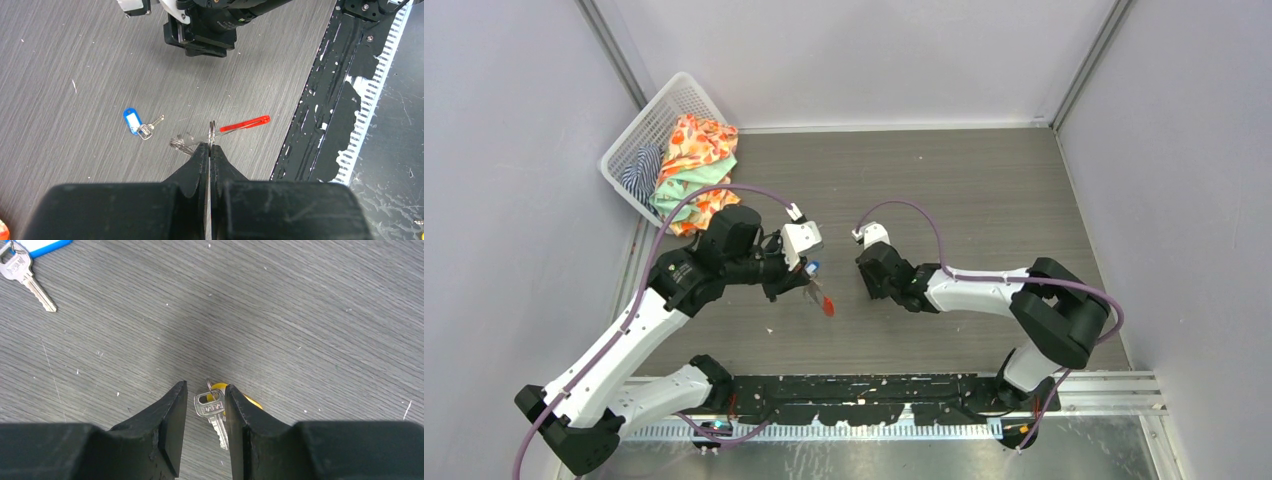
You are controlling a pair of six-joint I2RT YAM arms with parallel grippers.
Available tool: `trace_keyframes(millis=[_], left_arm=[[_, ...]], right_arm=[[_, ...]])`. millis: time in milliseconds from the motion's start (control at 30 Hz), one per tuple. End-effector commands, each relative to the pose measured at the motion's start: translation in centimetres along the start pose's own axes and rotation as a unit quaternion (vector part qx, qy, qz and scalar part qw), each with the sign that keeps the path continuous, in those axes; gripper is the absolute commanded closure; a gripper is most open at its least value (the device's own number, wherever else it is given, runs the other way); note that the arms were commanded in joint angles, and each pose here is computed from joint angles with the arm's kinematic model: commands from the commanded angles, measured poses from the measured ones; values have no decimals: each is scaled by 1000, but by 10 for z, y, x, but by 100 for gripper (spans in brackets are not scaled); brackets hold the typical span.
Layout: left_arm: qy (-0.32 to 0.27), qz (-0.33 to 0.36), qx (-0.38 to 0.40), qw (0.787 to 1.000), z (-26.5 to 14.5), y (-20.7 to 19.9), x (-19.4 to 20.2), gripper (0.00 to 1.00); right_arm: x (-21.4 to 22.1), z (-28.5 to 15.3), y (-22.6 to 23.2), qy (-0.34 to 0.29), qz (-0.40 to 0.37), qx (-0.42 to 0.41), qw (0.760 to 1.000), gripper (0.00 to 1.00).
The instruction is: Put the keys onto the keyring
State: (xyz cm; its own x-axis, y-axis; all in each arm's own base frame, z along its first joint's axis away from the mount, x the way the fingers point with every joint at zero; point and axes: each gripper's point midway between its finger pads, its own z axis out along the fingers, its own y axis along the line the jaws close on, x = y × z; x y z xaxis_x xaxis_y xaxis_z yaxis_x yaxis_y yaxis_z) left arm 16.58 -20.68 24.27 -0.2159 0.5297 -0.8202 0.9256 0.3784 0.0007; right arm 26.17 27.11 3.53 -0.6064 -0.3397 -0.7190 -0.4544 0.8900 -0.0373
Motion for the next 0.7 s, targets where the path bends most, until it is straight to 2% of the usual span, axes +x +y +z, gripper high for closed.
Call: trace_keyframes(millis=[0, 233, 667], left_arm=[[-42, 9, -3, 999, -12, -2, -23, 100], [-43, 9, -5, 999, -13, -1, -24, 100], [-43, 8, -9, 999, -13, 0, -23, 100]], right_arm=[[-20, -8, -5, -37, 26, 8, 999, 61], [-12, -5, -6, -28, 30, -3, 999, 69], [-15, -2, -2, -32, 32, -25, 999, 78]])
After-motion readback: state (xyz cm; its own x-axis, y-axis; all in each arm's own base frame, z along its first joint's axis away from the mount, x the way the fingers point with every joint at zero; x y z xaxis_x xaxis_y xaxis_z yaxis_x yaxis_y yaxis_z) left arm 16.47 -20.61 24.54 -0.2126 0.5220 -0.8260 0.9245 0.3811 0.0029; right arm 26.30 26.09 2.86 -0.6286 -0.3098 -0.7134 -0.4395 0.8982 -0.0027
